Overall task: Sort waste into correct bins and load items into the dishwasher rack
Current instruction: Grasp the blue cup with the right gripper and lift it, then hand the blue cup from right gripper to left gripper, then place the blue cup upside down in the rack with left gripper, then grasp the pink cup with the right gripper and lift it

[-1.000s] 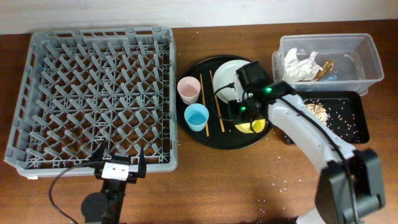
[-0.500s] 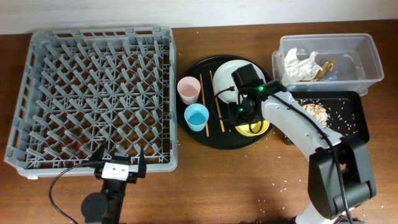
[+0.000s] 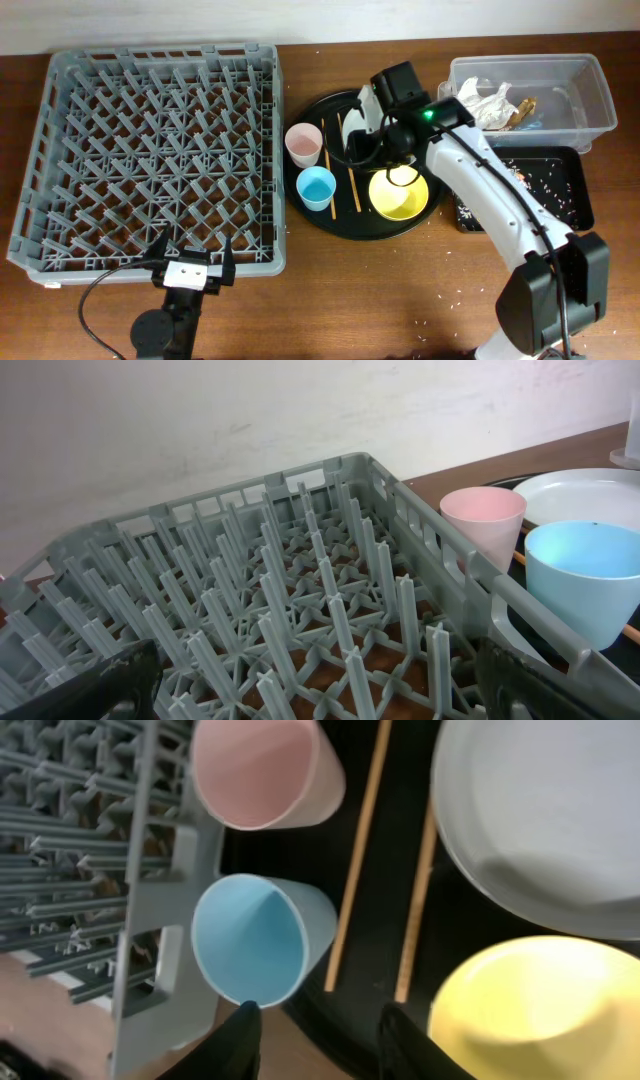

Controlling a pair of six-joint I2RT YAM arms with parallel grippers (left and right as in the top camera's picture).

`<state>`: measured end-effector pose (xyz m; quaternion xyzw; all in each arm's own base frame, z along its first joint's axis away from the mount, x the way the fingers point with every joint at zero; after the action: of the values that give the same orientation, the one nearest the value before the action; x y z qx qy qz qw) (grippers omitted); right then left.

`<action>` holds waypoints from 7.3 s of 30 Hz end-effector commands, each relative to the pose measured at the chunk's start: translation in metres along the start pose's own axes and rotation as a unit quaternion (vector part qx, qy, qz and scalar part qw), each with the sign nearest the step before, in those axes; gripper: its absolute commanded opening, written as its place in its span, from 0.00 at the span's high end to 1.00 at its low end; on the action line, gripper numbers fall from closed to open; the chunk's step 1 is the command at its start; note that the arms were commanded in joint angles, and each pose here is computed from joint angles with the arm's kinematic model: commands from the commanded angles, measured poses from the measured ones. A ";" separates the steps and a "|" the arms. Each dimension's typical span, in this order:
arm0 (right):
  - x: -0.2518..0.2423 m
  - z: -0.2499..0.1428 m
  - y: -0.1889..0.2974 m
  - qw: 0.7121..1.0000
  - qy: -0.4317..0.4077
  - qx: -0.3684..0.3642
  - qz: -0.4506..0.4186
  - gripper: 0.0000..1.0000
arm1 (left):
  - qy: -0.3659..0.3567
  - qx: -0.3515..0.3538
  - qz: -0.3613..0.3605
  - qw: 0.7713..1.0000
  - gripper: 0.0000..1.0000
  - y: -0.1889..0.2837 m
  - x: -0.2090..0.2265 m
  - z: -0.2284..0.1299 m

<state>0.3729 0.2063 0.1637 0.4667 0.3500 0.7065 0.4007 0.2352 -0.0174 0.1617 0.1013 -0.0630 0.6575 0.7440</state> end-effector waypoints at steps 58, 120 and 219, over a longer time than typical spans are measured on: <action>0.029 -0.007 0.003 0.999 0.000 -0.021 -0.024 0.96 | 0.116 -0.014 -0.009 0.993 0.00 0.027 0.012 0.080; 0.116 0.002 0.021 0.937 0.104 -0.043 0.332 0.96 | 0.460 0.279 -0.608 0.583 0.04 -0.087 -0.111 0.129; 0.002 0.059 -0.035 0.982 -0.098 -0.162 0.004 0.16 | 0.144 0.609 -0.036 0.779 0.16 -0.159 -0.020 0.041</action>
<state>0.4251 0.2285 0.1804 0.4525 0.1900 0.7492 0.4447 0.3611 -0.0868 0.1415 0.4972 0.4762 0.4916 0.5333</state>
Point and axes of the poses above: each gripper's point midway between its finger pads, its own y axis back along the fingers, its own x axis along the line the jaws close on, z = x × y, the point moved 1 cm from there along y, back along the fingers, and after that the axes turned 1 degree about -y, right-handed, at the moved point
